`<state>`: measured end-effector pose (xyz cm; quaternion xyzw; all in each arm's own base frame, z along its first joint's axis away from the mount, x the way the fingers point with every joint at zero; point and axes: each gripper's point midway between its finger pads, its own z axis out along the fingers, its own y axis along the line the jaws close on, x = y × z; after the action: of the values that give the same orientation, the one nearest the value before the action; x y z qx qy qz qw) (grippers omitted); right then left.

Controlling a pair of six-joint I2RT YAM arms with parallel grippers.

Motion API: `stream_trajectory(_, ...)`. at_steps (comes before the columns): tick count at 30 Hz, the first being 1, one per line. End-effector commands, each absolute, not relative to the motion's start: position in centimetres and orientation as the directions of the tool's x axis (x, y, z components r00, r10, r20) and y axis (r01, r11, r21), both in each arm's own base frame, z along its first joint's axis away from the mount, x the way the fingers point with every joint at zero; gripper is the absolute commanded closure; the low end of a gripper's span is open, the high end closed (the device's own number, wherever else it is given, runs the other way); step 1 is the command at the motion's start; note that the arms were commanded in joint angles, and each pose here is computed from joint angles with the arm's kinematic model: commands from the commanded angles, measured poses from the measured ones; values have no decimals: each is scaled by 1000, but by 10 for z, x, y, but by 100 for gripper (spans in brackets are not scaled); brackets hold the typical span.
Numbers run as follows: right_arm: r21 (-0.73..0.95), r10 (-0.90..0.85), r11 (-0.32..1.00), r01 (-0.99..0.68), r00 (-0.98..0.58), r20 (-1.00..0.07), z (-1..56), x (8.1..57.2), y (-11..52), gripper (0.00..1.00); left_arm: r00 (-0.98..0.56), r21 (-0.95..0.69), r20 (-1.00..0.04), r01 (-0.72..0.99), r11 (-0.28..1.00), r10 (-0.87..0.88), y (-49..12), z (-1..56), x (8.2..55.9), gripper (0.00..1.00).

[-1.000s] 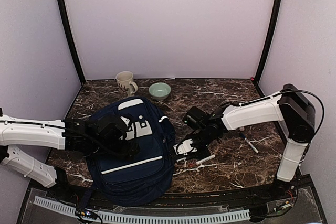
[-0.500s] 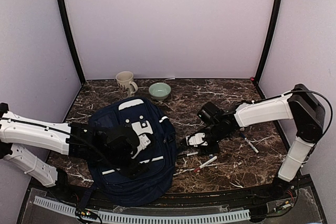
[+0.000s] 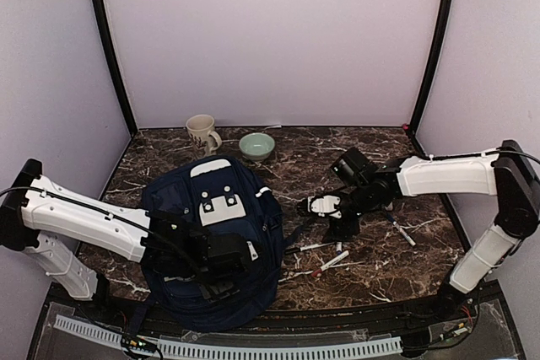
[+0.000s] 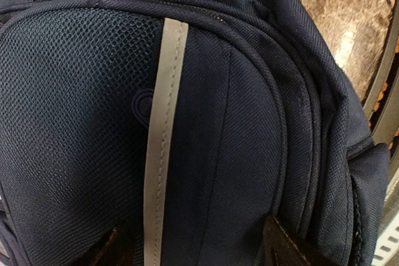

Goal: Pack the student bag
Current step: Pick up the upper front pocket of the student bag.

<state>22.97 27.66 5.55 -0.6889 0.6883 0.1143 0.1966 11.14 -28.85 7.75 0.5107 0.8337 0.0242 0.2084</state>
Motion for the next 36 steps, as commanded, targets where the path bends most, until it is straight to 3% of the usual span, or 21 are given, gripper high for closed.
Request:
stream_trajectory(1,-169,-841,130,-977,-18,-541,109,247,285,17,-332,405,-199,829,386,922,-267,80,114,26)
stream_trajectory(2,-175,-824,161,-971,-35,-566,118,251,285,2,-319,407,-200,833,375,926,-268,82,112,25)
stream_trajectory(3,-172,-805,195,-965,-58,-590,126,256,285,0,-306,401,-205,840,365,930,-271,85,108,25)
stream_trajectory(6,-150,-720,344,-927,-159,-675,149,276,283,0,-292,405,-222,840,361,930,-271,90,104,20)
stream_trajectory(8,-179,-688,419,-890,-183,-703,163,289,280,0,-312,448,-223,809,382,923,-265,92,110,13)
stream_trajectory(11,-186,-686,423,-887,-180,-705,177,294,282,0,-308,484,-205,793,370,929,-262,88,113,3)
stream_trajectory(16,-83,-678,383,-920,-219,-702,170,282,293,1,-254,458,-229,824,334,940,-276,90,103,1)
stream_trajectory(18,-43,-677,350,-936,-221,-702,160,274,297,4,-169,415,-250,871,263,954,-292,92,85,1)
stream_trajectory(22,-9,-695,325,-946,-232,-681,144,269,298,10,-119,421,-296,874,241,948,-315,114,79,3)
stream_trajectory(28,-4,-684,312,-950,-221,-695,147,266,300,15,-189,536,-100,817,213,977,-281,92,95,15)
stream_trajectory(36,2,-685,307,-952,-222,-694,145,265,301,18,-228,545,-149,793,272,962,-275,100,100,28)
